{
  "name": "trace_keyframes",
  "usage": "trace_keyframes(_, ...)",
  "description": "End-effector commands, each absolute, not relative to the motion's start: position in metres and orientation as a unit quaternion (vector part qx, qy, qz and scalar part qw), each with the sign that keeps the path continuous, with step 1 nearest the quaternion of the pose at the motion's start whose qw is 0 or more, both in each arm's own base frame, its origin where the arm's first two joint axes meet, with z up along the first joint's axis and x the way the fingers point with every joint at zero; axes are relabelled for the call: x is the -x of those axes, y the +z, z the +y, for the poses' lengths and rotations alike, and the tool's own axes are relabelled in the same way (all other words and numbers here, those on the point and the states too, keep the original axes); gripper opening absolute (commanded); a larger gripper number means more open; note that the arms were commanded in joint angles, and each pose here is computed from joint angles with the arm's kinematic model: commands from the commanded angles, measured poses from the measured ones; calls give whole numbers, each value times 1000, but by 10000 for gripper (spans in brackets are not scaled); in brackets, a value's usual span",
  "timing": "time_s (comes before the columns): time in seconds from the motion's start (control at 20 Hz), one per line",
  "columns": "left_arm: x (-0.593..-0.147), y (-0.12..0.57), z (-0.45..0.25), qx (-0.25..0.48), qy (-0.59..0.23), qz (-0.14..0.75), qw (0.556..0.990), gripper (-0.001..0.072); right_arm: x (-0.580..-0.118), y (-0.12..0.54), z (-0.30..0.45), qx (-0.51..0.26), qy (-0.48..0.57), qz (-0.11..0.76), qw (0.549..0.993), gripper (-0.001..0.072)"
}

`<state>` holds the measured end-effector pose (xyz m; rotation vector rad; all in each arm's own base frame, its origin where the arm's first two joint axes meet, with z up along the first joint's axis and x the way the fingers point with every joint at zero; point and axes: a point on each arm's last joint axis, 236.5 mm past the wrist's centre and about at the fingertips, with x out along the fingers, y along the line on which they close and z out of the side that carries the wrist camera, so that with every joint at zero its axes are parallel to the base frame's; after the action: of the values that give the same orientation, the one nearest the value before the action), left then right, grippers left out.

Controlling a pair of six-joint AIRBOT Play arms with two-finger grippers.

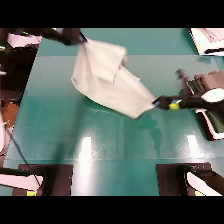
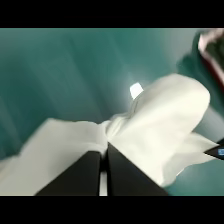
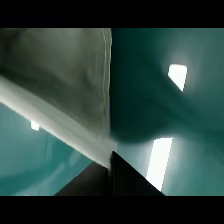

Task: Fold the shirts.

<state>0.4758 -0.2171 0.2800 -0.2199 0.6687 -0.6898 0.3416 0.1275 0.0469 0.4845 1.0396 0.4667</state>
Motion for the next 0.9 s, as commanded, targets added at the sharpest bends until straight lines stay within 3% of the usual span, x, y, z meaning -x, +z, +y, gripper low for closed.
trace_keyframes(0.0, -452, 370, -185, 122, -308, 210, 920, 26, -366, 157, 82, -213, 188, 361, 888, 13)
trace_keyframes(0.35, -333, 513, -173, 128, -339, 27, 932, 25, -350, 368, 90, -123, 228, 145, 955, 13)
trace_keyframes(0.6, -226, 578, -181, 117, -411, -79, 901, 25, -314, 457, 96, -77, 240, 49, 966, 13)
trace_keyframes(0.7, -215, 577, -189, 106, -432, -78, 892, 25, -309, 467, 100, -62, 248, 50, 965, 12)
trace_keyframes(0.85, -251, 541, -185, 96, -401, -30, 910, 25, -327, 449, 92, -65, 234, 115, 963, 12)
